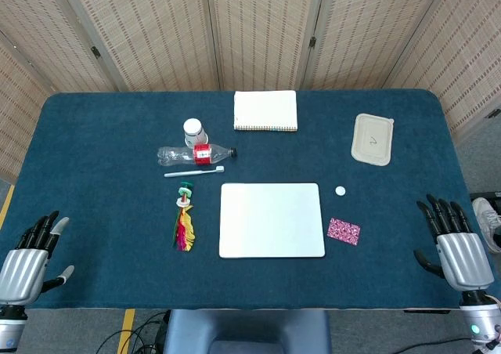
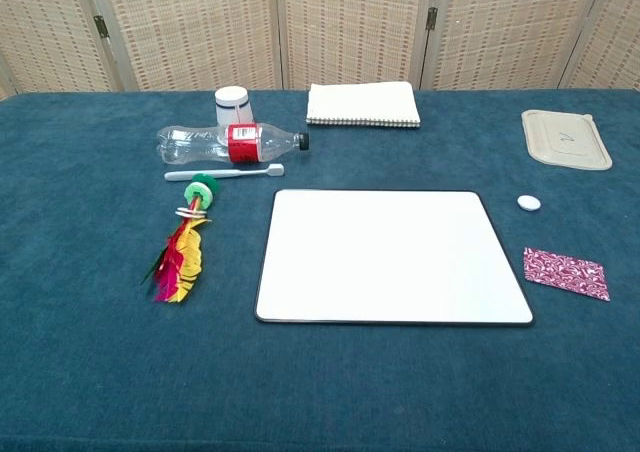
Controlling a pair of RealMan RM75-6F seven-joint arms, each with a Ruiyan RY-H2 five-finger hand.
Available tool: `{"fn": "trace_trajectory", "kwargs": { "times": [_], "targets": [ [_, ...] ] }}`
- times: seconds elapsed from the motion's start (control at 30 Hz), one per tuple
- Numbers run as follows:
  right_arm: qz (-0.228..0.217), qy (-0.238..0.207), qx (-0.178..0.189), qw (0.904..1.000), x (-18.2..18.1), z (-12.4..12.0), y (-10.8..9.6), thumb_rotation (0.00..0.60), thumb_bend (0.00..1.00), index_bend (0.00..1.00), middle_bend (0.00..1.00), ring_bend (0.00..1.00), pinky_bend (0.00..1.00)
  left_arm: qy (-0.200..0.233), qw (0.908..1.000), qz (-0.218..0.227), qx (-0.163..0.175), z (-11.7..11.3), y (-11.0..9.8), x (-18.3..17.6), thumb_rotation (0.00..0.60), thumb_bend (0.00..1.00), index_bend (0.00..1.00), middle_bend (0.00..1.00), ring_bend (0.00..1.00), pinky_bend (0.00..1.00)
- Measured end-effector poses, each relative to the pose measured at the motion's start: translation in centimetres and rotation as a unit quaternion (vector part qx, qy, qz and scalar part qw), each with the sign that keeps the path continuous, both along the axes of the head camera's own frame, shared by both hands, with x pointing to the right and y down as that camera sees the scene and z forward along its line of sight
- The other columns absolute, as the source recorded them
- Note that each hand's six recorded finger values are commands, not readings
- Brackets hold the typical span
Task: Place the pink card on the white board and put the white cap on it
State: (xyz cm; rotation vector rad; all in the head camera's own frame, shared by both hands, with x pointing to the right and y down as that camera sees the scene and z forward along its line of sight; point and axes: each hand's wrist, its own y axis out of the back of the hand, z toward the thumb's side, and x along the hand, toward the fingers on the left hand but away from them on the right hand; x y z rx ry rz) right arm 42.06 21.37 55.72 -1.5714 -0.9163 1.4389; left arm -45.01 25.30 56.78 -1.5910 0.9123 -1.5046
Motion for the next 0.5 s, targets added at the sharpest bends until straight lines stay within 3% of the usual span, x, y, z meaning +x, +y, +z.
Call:
{"fn": "trace_trajectory", "kwargs": {
  "times": [0.27,0.5],
  "targets": [
    [0.000,-0.002,-0.023,0.9997,0.1,0.8,0.1,0.600,0.16,0.00,0.00,0.00,0.00,-0.008,1.0000,0.001,0.003,0.1,-0.2,0.0,0.600,0.25,0.07,0.03,0.02,0.18],
    [0.007,-0.028,-0.068,0.9972,0.0,1.8,0.2,0.600,0.16,0.00,0.00,0.00,0.00,0.017,0.9998,0.009,0.010,-0.5,-0.1,0.5,0.600,0.25,0.07,0.03,0.02,0.18]
  ]
}}
